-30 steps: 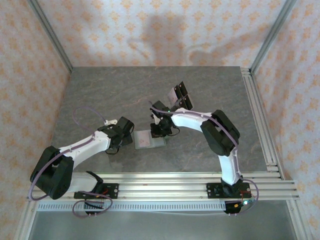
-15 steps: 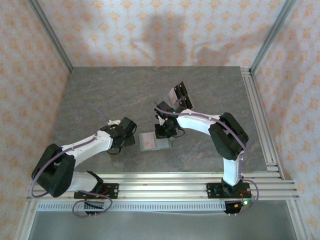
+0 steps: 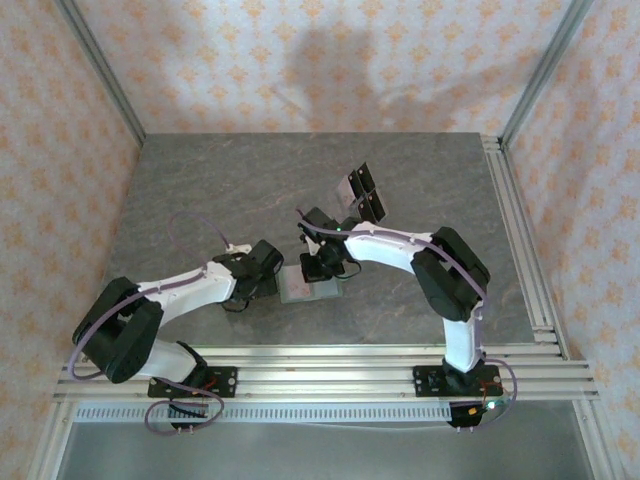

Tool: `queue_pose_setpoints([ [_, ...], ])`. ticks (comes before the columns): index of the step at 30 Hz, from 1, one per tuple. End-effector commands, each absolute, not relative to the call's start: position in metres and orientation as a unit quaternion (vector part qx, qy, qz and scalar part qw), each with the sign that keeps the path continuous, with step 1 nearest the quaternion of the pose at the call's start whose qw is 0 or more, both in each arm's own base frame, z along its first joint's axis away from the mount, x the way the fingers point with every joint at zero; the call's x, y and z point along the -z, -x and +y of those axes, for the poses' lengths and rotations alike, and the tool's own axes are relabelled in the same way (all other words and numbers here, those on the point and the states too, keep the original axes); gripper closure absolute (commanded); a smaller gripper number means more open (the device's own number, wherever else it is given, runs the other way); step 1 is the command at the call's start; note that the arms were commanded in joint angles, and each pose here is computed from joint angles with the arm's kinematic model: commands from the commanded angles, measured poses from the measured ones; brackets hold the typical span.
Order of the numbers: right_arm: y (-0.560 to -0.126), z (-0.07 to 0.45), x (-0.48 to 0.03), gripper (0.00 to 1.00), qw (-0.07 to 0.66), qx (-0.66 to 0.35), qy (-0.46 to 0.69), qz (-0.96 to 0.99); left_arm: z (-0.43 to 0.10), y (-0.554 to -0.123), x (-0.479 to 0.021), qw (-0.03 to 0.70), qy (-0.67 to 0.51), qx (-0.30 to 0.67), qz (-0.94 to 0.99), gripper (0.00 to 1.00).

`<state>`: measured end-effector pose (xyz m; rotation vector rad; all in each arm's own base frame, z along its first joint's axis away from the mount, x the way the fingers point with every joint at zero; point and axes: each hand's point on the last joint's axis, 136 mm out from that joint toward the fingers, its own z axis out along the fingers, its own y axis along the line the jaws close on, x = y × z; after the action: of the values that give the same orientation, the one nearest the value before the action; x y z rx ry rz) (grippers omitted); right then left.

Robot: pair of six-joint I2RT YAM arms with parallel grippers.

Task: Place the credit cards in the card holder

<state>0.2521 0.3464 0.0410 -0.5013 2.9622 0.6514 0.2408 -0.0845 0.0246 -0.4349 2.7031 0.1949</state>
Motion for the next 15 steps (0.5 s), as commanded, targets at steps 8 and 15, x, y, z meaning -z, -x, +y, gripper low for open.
queue_pose_setpoints([
  [8,-0.245,0.341,-0.033,0.92,0.024,-0.201,0.154,0.967,-0.083,-0.236,-0.013,0.195,0.162,-0.079,0.964,0.0],
  [15,-0.244,0.335,-0.04,0.92,0.036,-0.201,0.15,0.967,-0.083,-0.235,-0.011,0.194,0.16,-0.08,0.965,0.0],
])
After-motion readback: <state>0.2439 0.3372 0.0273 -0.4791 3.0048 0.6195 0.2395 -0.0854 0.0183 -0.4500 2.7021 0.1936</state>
